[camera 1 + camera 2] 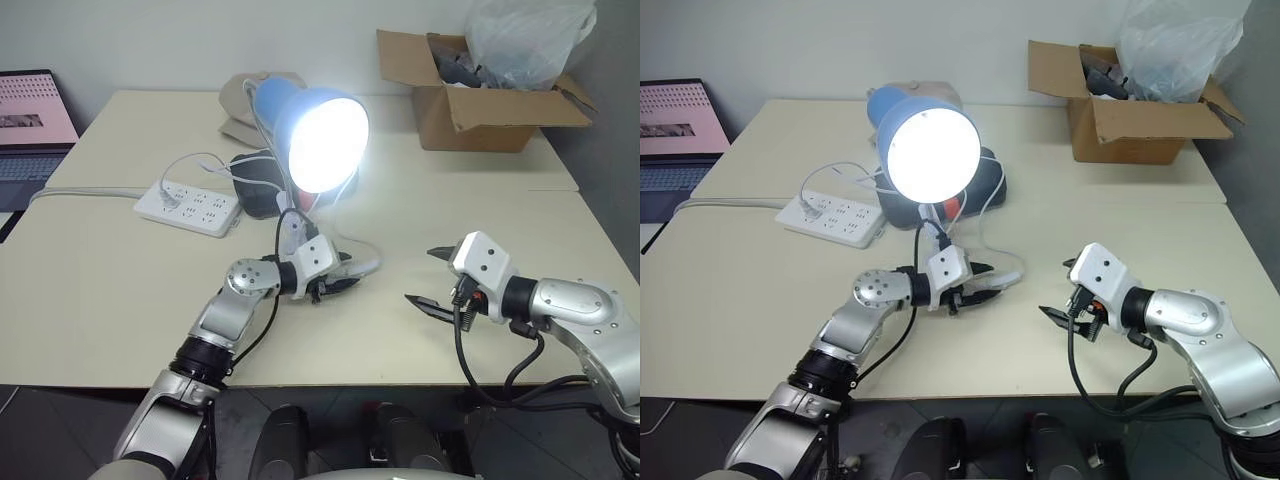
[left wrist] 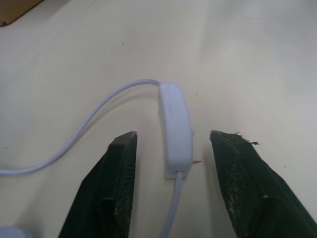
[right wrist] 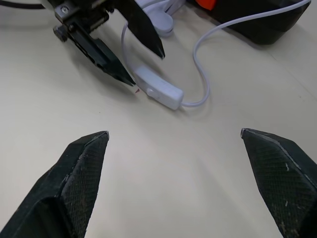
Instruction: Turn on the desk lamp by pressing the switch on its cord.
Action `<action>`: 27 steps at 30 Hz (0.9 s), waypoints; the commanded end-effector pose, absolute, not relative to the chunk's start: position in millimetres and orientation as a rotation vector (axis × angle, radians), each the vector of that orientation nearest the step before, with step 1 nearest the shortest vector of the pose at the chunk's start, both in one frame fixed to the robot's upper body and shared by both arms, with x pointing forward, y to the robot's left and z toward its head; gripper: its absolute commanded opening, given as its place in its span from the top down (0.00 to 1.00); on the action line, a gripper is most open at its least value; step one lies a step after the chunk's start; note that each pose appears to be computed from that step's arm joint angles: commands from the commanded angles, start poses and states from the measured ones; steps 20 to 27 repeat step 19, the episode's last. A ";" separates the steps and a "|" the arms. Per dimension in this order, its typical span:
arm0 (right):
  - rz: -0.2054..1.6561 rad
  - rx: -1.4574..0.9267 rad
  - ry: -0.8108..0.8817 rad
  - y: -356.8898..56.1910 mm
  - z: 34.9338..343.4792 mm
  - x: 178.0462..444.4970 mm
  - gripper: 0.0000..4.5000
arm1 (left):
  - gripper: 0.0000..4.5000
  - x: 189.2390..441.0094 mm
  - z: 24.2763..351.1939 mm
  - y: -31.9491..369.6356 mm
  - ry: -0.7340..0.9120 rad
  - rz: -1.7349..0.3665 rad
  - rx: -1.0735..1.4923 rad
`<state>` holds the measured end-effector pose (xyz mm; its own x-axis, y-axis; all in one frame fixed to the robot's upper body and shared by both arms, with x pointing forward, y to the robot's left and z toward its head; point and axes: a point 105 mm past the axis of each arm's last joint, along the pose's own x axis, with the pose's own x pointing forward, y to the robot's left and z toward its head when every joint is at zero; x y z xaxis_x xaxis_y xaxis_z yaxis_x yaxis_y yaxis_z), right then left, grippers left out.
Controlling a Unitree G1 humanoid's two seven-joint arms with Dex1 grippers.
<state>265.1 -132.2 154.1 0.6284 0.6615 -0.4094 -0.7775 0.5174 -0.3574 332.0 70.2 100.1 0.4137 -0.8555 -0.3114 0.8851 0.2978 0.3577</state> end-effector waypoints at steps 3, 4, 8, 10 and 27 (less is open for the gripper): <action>0.886 -0.570 0.184 -132.5 163.5 266.2 0.00 | 0.24 314.2 125.5 93.1 -0.011 -1.138 0.528; 0.891 -0.566 0.179 -132.8 164.0 266.0 0.00 | 0.24 313.0 129.8 96.8 -0.027 -1.114 0.523; 0.939 -0.569 0.113 -138.7 174.3 260.4 0.00 | 0.24 283.8 139.9 125.3 0.019 -1.085 0.440; 0.958 -0.571 0.072 -144.4 181.1 256.6 0.00 | 0.24 262.1 138.6 138.1 0.086 -1.105 0.411; 0.995 -0.551 0.066 -153.4 181.1 260.6 0.00 | 0.24 243.5 136.1 158.6 0.164 -1.071 0.371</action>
